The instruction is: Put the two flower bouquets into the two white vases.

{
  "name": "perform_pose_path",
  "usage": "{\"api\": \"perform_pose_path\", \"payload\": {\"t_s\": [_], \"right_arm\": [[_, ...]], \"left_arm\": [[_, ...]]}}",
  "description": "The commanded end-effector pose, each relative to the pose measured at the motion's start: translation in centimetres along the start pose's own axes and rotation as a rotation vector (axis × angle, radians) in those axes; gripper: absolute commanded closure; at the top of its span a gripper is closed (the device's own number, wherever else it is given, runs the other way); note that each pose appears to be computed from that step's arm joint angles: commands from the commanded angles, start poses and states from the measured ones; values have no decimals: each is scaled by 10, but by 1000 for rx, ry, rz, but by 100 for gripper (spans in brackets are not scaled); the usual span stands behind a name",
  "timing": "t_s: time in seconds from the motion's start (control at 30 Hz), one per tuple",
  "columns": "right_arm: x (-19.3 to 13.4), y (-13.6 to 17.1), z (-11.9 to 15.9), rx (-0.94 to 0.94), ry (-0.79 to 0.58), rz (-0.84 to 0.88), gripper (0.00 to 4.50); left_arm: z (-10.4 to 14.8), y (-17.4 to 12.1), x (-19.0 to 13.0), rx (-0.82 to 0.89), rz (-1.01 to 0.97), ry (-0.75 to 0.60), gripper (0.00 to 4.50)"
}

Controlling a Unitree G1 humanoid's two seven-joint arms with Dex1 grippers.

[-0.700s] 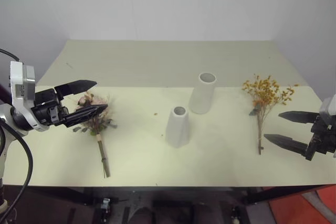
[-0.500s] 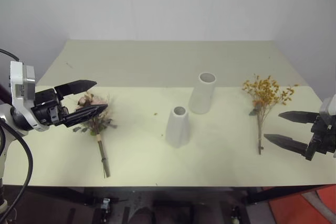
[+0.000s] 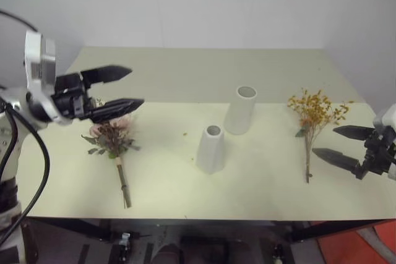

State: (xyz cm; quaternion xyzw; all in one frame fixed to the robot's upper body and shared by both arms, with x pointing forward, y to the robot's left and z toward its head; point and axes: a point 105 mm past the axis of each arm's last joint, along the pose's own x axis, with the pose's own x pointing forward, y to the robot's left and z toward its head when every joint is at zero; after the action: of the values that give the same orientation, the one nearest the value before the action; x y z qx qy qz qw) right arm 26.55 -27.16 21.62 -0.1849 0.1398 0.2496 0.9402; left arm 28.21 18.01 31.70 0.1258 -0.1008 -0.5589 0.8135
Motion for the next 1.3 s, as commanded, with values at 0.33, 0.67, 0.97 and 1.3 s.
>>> {"api": "perform_pose_path", "payload": {"t_s": [0.33,0.67,0.97,1.3], "right_arm": [[40,-37,-12,242,270,-297,0],[52,-53,-40,324,355,-413,0],[67,-50,-34,329,330,-371,0],[98,-64,-57,382,406,-371,18]], "left_arm": [[2,29,76,118,-328,189,2],[7,32,97,168,-415,240,2],[3,29,98,168,-435,238,2],[2,27,92,153,-426,231,0]]}}
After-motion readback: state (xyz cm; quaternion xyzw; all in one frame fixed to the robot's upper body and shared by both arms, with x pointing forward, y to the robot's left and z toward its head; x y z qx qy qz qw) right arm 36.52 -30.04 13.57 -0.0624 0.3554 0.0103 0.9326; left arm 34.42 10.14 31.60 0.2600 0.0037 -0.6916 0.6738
